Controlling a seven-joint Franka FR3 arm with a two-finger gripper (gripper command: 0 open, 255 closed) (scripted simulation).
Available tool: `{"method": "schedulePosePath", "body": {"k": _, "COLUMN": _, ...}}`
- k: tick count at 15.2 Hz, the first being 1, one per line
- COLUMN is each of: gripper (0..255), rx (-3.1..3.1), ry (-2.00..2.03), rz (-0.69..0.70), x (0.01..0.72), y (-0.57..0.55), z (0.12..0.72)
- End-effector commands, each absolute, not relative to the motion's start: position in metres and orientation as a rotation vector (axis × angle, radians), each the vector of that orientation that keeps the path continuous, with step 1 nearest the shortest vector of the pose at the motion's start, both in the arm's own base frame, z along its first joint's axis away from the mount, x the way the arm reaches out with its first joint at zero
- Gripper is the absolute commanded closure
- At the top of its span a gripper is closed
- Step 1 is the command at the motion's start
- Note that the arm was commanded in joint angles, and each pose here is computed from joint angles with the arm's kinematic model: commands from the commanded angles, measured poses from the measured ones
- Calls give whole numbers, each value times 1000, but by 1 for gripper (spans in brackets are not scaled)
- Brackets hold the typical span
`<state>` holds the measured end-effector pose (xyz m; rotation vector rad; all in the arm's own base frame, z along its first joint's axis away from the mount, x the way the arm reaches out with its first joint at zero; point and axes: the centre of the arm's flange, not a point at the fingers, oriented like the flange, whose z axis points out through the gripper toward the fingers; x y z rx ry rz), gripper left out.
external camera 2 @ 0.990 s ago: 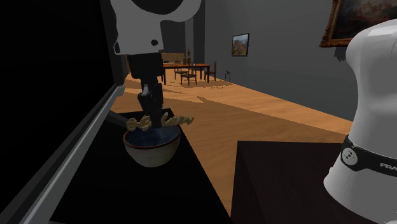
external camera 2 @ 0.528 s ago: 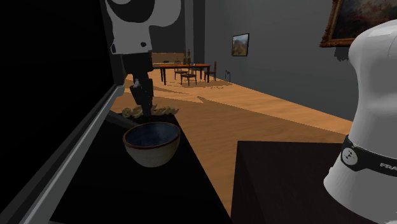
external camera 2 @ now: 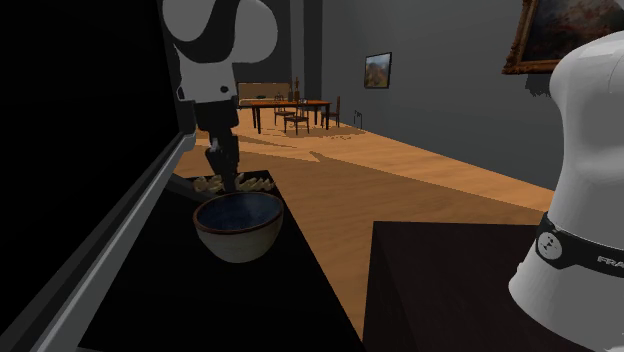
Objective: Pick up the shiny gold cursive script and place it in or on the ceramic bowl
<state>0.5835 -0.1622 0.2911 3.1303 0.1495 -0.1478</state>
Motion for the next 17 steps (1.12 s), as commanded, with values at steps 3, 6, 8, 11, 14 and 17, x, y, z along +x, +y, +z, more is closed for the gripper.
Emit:
{"method": "schedulePosePath", "body": {"k": 3, "gripper": 255, "rx": 3130, "ry": 149, "rz": -147, "x": 583, "y": -163, "z": 270}}
{"method": "schedulePosePath", "body": {"k": 6, "gripper": 255, "rx": 3130, "ry": 149, "rz": -147, "x": 583, "y": -163, "z": 255}}
{"method": "schedulePosePath", "body": {"k": 8, "gripper": 255, "rx": 3130, "ry": 149, "rz": -147, "x": 583, "y": -163, "z": 247}}
{"method": "schedulePosePath", "body": {"k": 11, "gripper": 255, "rx": 3130, "ry": 149, "rz": -147, "x": 583, "y": -163, "z": 247}}
{"method": "schedulePosePath", "body": {"k": 14, "gripper": 255, "rx": 3130, "ry": 149, "rz": -147, "x": 583, "y": -163, "z": 247}}
{"method": "schedulePosePath", "body": {"k": 17, "gripper": 0, "rx": 3130, "ry": 149, "rz": -147, "x": 583, "y": -163, "z": 247}}
